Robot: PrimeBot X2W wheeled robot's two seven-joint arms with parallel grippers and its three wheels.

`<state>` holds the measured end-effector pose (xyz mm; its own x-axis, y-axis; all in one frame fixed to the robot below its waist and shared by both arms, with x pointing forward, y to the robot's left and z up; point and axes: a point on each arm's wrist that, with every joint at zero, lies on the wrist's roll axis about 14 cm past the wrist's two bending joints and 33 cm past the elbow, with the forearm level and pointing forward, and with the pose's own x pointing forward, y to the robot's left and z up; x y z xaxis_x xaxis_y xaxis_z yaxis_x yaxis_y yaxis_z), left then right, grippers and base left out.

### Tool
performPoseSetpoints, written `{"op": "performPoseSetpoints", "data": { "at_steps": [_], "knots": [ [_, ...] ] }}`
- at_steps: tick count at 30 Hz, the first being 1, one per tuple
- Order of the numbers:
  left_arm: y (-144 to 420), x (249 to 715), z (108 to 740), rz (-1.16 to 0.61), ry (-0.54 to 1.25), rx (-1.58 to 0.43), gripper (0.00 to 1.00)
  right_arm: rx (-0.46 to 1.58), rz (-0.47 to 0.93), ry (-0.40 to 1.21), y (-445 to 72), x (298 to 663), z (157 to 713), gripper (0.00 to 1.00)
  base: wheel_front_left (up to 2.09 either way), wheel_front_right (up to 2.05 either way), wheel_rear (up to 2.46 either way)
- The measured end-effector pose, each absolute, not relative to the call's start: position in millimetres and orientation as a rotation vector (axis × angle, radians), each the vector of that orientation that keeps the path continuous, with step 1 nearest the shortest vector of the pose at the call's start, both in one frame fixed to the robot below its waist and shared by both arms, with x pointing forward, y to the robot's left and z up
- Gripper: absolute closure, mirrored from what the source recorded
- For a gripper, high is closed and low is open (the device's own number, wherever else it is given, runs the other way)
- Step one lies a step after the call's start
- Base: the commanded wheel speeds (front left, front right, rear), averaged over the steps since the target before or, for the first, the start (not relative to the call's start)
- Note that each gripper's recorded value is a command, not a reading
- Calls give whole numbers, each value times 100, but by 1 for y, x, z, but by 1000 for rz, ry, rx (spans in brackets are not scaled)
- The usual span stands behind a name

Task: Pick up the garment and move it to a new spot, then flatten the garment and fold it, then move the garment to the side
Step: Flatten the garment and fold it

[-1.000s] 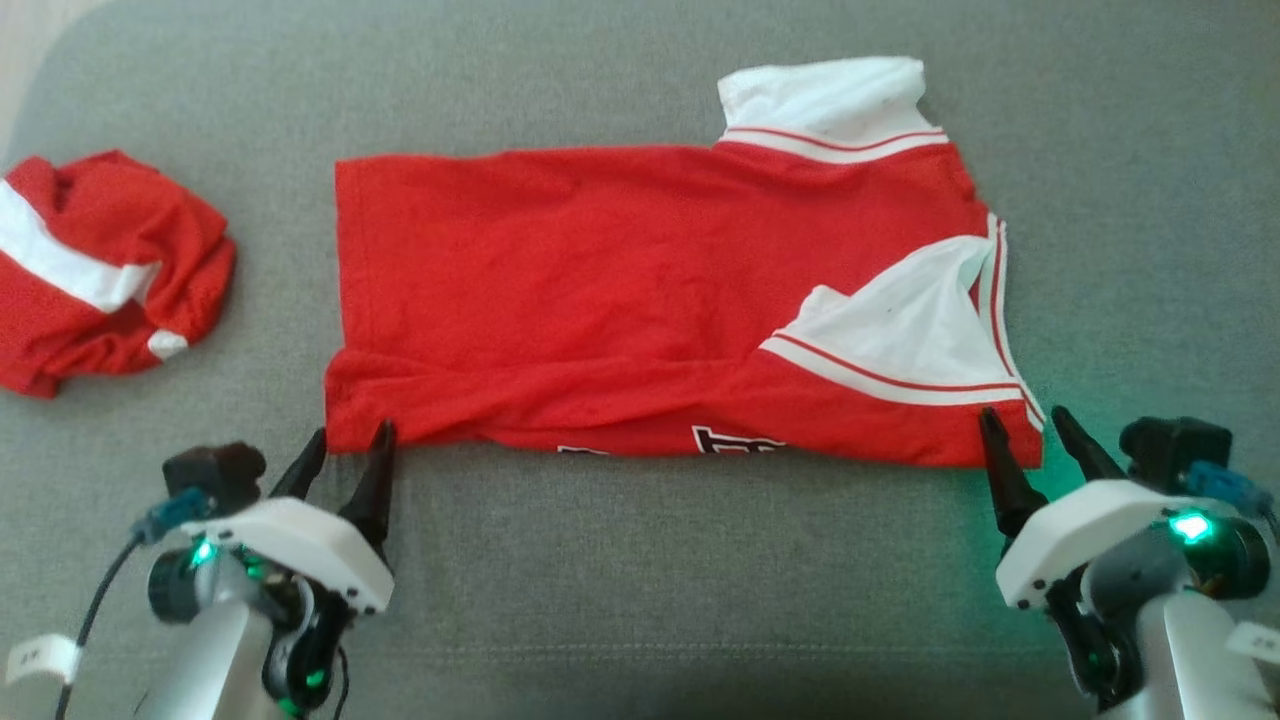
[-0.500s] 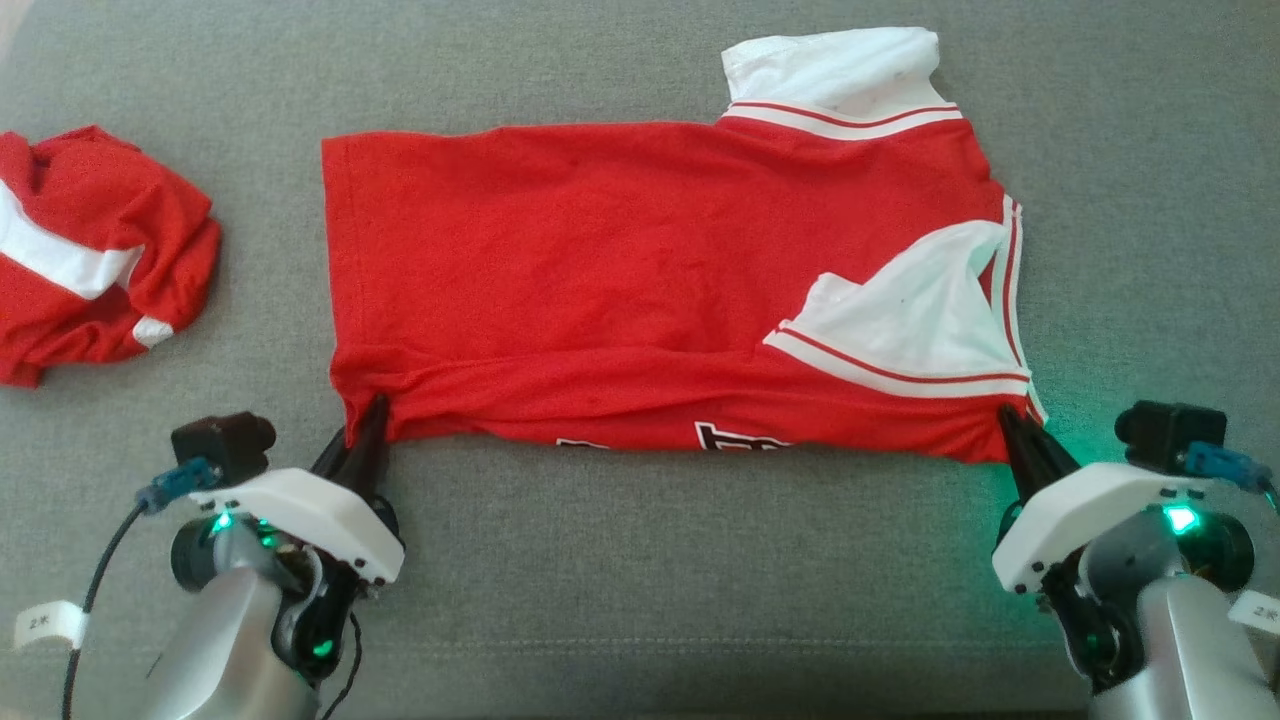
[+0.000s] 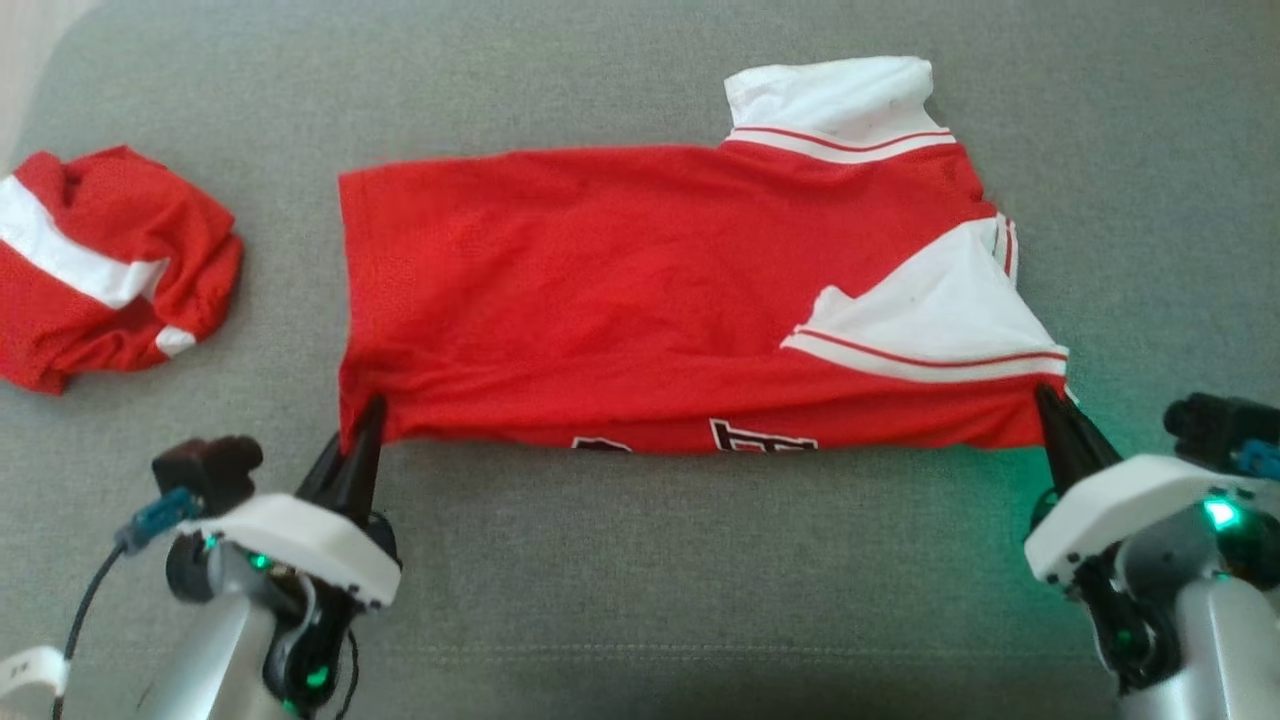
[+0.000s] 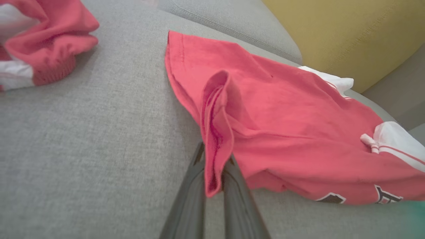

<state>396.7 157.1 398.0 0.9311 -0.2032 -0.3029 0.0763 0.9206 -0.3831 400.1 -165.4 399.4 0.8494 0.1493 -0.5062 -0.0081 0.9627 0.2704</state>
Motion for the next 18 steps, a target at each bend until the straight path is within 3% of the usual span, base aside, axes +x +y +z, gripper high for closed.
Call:
{"op": "performPoseSetpoints", "data": {
  "at_steps": [16, 17, 18],
  "knots": [
    [166, 341, 398, -85, 451, -396, 100, 334, 52, 624, -176, 335, 396, 100, 0, 0, 0],
    [166, 340, 397, -83, 455, -397, 77, 334, 56, 622, -174, 335, 397, 100, 0, 0, 0],
    [165, 340, 396, -81, 466, -400, 12, 334, 62, 618, -173, 336, 398, 53, 0, 0, 0]
  ]
}}
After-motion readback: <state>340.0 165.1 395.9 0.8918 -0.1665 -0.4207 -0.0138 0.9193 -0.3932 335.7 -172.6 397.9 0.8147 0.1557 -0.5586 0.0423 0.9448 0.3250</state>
